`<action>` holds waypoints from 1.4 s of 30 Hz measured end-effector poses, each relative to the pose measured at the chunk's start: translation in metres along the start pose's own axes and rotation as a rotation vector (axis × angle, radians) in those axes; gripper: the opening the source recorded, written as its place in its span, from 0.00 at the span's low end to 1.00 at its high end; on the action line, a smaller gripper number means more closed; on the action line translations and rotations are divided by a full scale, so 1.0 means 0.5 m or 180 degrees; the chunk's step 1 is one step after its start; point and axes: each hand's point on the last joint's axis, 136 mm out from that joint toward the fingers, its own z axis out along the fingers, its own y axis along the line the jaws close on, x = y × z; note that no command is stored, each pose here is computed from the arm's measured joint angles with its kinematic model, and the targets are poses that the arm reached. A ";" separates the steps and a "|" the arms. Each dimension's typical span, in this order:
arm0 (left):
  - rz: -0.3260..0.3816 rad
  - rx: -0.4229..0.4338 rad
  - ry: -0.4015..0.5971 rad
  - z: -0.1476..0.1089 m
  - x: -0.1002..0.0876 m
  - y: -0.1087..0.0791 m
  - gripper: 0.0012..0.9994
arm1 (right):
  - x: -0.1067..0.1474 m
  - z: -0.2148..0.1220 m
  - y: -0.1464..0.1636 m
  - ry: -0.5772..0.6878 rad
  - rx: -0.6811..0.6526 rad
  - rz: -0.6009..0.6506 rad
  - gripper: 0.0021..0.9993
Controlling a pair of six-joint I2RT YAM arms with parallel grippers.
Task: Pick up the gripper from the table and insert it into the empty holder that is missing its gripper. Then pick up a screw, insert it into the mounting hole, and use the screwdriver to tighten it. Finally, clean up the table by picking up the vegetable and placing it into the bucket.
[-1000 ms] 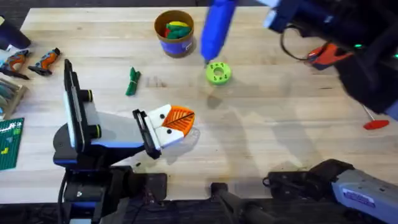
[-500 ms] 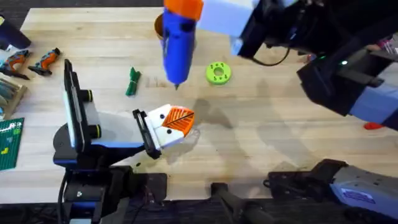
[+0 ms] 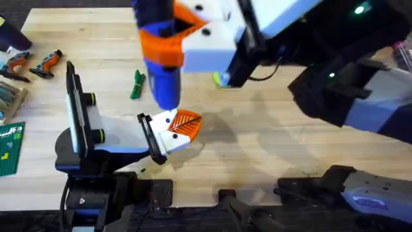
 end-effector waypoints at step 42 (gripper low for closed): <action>0.0000 0.0000 0.0000 0.000 0.000 0.000 0.00 | 0.047 0.025 0.014 0.0137 -0.0143 -0.0079 0.02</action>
